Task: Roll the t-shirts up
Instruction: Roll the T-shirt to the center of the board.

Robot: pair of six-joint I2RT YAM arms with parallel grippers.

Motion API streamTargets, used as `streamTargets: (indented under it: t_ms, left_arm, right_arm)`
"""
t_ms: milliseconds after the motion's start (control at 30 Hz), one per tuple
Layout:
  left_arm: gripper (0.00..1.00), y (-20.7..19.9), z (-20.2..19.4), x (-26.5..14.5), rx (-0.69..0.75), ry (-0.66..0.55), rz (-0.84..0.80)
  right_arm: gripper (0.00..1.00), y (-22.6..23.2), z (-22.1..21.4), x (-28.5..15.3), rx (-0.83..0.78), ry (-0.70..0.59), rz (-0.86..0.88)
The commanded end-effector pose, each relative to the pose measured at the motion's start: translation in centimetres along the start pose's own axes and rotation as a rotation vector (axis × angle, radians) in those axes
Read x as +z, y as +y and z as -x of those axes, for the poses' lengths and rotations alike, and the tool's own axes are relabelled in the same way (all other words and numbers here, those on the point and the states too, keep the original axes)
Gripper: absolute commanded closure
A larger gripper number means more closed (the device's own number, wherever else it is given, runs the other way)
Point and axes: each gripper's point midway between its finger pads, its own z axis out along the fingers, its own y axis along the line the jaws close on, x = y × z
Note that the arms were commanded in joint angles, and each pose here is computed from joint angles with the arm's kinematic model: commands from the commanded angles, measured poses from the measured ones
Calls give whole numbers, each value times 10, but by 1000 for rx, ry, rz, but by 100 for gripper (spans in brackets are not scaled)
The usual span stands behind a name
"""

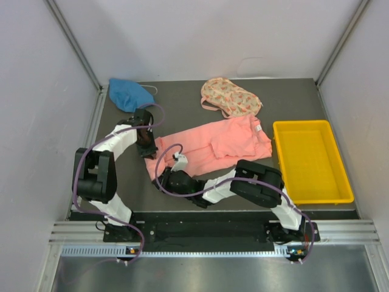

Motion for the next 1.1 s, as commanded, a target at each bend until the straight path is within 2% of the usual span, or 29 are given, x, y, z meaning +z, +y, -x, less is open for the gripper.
streamTargets:
  t_ms: [0, 200, 433, 533, 633, 667, 700, 833, 933, 1067]
  left_arm:
    - [83, -1, 12, -2, 13, -26, 8]
    - [83, 0, 10, 4, 5, -14, 13]
    - [83, 1, 7, 7, 3, -8, 16]
    - [83, -1, 11, 1, -1, -28, 7]
    - [82, -7, 20, -12, -14, -59, -27]
    - [78, -11, 25, -20, -19, -82, -46]
    - [76, -13, 28, -25, -24, -94, -62]
    - [67, -19, 29, -46, -73, -119, -135]
    - [67, -18, 22, -57, -100, -134, -176]
    - [74, -17, -8, -57, -123, -100, -224]
  right_arm:
    - [87, 15, -13, -1, -28, 26, 24]
    - [90, 9, -29, -6, -115, 82, -30]
    - [80, 4, -36, -13, -220, 122, -81]
    - [73, 17, -25, -24, -264, 125, -74]
    - [70, 22, -4, -47, -291, 107, -111]
    - [70, 16, 5, -55, -309, 81, -140]
    - [70, 31, 22, -66, -305, 49, -122]
    - [69, 17, 56, -89, -331, 37, -223]
    - [69, 13, 69, -92, -331, 40, -248]
    - [70, 10, 72, -82, -328, 97, -247]
